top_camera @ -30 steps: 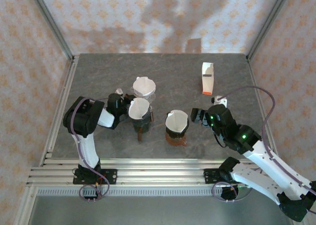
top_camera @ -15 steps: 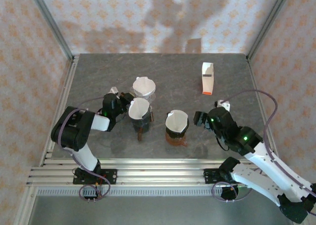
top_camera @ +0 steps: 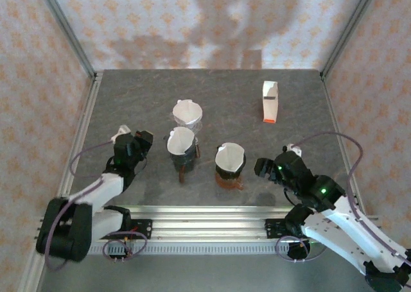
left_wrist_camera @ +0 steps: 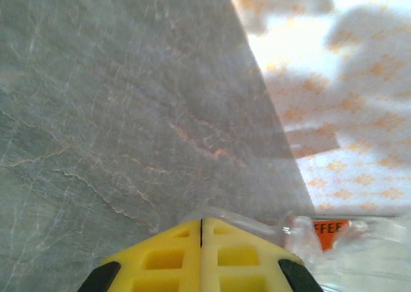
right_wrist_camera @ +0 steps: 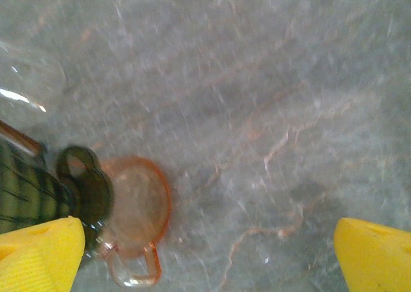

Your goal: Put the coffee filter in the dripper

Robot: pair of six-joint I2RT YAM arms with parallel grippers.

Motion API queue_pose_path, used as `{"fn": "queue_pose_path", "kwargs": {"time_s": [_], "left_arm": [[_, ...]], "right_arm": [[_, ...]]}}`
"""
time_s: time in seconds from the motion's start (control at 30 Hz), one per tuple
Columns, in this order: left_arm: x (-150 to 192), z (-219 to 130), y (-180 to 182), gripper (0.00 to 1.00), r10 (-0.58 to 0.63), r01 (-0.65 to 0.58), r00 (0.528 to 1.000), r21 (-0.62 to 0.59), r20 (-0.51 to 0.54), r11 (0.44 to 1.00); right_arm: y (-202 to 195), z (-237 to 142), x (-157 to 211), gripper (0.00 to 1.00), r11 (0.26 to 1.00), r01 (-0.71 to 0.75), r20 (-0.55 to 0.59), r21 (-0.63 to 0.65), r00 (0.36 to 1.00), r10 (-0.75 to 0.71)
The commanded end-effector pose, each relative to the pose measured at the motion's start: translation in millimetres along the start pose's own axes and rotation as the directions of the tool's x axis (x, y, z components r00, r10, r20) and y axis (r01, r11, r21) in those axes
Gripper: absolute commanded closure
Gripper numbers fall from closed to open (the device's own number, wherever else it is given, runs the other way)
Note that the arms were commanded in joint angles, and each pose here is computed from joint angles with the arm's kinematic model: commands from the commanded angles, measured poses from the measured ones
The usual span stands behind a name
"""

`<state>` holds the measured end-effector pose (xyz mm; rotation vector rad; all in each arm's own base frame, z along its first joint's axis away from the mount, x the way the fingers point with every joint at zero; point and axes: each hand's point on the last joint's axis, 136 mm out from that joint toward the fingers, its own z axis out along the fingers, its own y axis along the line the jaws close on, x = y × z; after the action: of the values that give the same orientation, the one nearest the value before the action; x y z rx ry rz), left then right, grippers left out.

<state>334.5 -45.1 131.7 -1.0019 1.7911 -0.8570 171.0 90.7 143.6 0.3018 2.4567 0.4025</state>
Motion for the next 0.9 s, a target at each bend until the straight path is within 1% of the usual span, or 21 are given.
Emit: {"fn": "queue_pose_path", "kwargs": {"time_s": [0.0,0.13,0.17,0.33,0.5,0.6,0.73,0.87], "left_arm": [[-5.4,-26.4,27.2,1.00,0.051,-0.046,0.998,-0.143,0.033,0.989],[-9.7,-47.9,23.9,1.00,0.052,-0.044,0.997,-0.137,0.057,0.990],[-9.5,-51.2,24.2,1.00,0.048,-0.040,0.997,-0.135,0.059,0.990],[-5.1,-57.2,31.3,1.00,0.035,-0.028,0.998,-0.138,0.053,0.990],[-1.9,-54.7,35.6,1.00,0.013,-0.007,0.999,-0.139,0.047,0.990],[-0.6,-53.4,38.1,1.00,0.009,-0.003,0.999,-0.146,0.043,0.989],[-0.6,-53.9,38.6,1.00,0.006,0.001,0.999,-0.148,0.044,0.989],[-1.9,-54.7,37.6,1.00,0.004,0.004,0.999,-0.146,0.049,0.989]], "right_arm": [[4.6,12.7,27.7,0.00,0.997,-0.056,-0.110,-0.053,0.993,0.050],[12.3,23.1,49.7,0.00,0.991,-0.075,-0.195,-0.107,0.979,0.053],[13.5,24.6,54.3,0.02,0.991,-0.072,-0.210,-0.115,0.977,0.046],[23.2,30.5,74.5,0.21,0.983,-0.053,-0.263,-0.179,0.965,0.004],[34.7,37.5,86.2,0.54,0.968,-0.040,-0.286,-0.246,0.958,-0.034],[43.8,42.4,93.5,0.62,0.958,-0.034,-0.311,-0.286,0.949,-0.059],[51.4,48.4,100.0,0.66,0.952,-0.012,-0.334,-0.307,0.938,-0.096],[56.6,55.5,103.7,0.74,0.947,-0.018,-0.346,-0.321,0.933,-0.100]]}}
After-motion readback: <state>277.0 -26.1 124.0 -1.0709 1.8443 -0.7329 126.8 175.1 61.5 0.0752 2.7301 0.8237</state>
